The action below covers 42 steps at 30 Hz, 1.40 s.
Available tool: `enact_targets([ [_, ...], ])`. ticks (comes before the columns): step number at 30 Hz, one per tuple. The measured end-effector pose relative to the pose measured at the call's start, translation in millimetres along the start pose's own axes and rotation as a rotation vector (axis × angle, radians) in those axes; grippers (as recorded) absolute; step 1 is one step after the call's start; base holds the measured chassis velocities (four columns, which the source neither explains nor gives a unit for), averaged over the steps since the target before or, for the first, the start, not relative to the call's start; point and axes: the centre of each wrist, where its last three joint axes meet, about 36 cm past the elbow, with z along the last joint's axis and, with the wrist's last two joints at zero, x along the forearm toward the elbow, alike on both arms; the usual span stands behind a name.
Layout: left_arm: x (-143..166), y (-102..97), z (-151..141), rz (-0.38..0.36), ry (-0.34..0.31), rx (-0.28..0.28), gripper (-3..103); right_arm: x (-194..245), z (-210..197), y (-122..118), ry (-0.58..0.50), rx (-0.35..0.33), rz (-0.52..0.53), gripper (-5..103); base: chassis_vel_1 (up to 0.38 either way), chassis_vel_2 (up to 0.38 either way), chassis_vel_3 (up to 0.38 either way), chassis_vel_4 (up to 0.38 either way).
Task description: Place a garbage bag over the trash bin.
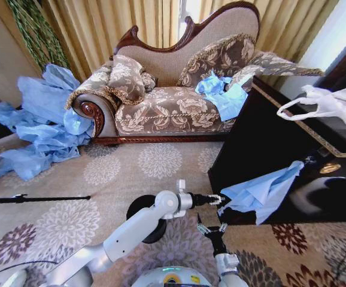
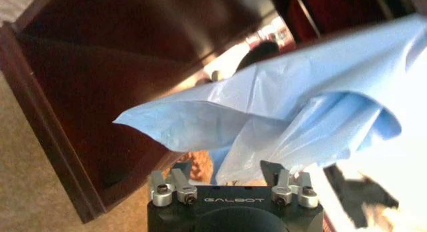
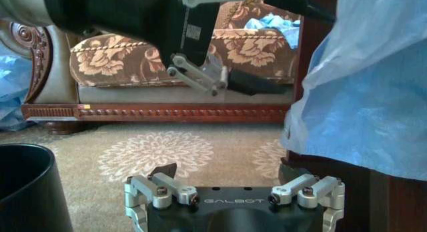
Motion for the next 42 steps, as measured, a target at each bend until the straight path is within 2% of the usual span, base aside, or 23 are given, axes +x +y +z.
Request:
enact_targets([
  [2,-1.9,-4.2,2.3,-0.026,0.007,-0.071,80,1.2,0.6,-1.5,0.0,0.001,0.006,100,0.0,0.0,0.0,0.0],
  [3,-1.9,-4.2,2.3,-0.026,0.007,-0.071,80,1.2,0.6,-1.5,0.0,0.001,0.006,100,0.0,0.0,0.0,0.0],
  [5,-1.9,-5.0,5.4,-0.067,0.0,-0.146,90,2.8,2.2,-3.0,-0.001,0.001,0.013,100,0.0,0.0,0.0,0.0],
  [6,-1.9,-5.0,5.4,-0.067,0.0,-0.146,90,2.8,2.2,-3.0,-0.001,0.001,0.013,100,0.0,0.0,0.0,0.0],
  [8,-1.2,-5.1,7.8,-0.095,-0.012,-0.208,98,5.0,3.6,-3.5,0.002,0.001,0.015,100,0.0,0.0,0.0,0.0],
  [9,-1.2,-5.1,7.8,-0.095,-0.012,-0.208,98,5.0,3.6,-3.5,0.002,0.001,0.015,100,0.0,0.0,0.0,0.0],
  [16,-7.7,-12.1,15.9,-0.079,-0.029,-0.312,100,6.2,4.6,-4.6,0.005,0.003,0.012,100,0.0,0.0,0.0,0.0],
  [19,-10.9,-16.7,17.3,-0.066,-0.038,-0.33,100,5.1,4.1,-5.6,0.003,0.006,0.011,100,0.0,0.0,0.0,0.0],
  [27,-14.9,-16.7,16.4,-0.074,-0.051,-0.327,100,6.3,6.8,-8.0,0.012,0.009,0.014,100,0.0,0.0,0.0,0.0],
  [33,-20.2,-13.6,12.6,-0.081,-0.071,-0.28,100,6.5,8.1,-9.9,0.014,0.01,0.014,100,0.0,0.0,0.0,0.0],
  [42,-34.0,-11.2,4.2,-0.073,-0.082,-0.239,100,2.8,7.1,-9.7,0.012,0.011,0.011,100,0.0,0.0,0.0,0.0],
])
